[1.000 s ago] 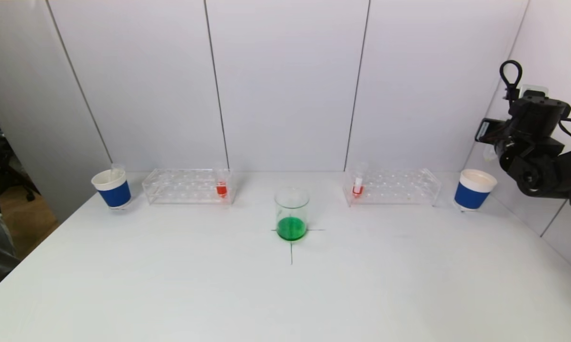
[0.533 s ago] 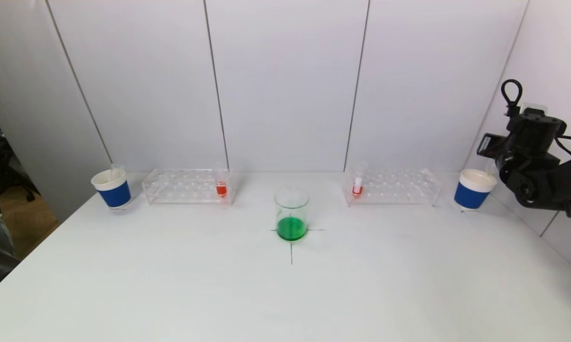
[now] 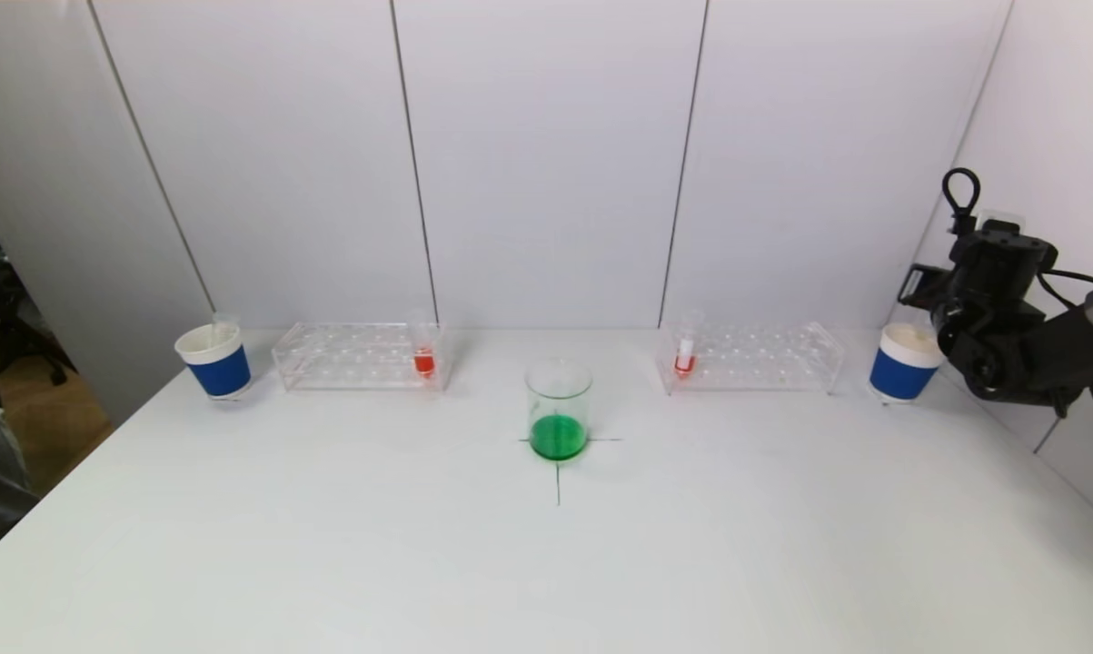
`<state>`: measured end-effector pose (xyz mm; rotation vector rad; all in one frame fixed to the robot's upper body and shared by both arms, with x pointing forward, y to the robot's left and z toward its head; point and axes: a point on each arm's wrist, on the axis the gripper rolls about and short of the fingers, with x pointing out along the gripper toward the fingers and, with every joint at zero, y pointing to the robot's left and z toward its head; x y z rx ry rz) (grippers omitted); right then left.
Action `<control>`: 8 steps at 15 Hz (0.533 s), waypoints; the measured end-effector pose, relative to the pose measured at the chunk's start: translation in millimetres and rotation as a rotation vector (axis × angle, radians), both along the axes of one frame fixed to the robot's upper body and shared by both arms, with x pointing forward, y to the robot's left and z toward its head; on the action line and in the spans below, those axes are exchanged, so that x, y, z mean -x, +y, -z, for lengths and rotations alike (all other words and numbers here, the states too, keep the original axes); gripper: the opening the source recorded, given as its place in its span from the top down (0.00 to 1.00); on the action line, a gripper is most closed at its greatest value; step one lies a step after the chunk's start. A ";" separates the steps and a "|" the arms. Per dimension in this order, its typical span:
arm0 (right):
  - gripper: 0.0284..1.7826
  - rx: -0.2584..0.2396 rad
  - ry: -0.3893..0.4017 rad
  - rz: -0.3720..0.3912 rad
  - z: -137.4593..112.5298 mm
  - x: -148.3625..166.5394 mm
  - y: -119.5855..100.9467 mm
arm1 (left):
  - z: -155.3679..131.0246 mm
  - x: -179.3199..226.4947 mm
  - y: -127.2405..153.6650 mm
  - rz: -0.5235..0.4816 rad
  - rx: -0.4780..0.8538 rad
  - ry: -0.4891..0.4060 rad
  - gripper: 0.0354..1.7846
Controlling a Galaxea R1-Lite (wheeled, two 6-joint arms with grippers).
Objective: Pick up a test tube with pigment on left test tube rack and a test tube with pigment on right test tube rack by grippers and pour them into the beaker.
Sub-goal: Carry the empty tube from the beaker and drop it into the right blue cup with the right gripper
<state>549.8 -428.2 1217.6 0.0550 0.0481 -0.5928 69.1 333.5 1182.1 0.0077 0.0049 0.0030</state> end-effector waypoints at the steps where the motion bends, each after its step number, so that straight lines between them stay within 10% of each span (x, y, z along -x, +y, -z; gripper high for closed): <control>1: 0.75 0.000 0.000 -0.001 2.3 -1.1 0.2 | 0.0 0.0 0.0 0.000 0.000 0.000 0.01; 8: 0.75 -0.001 0.022 -0.005 19.7 2.9 3.2 | -0.1 0.0 0.0 0.000 0.000 0.000 0.01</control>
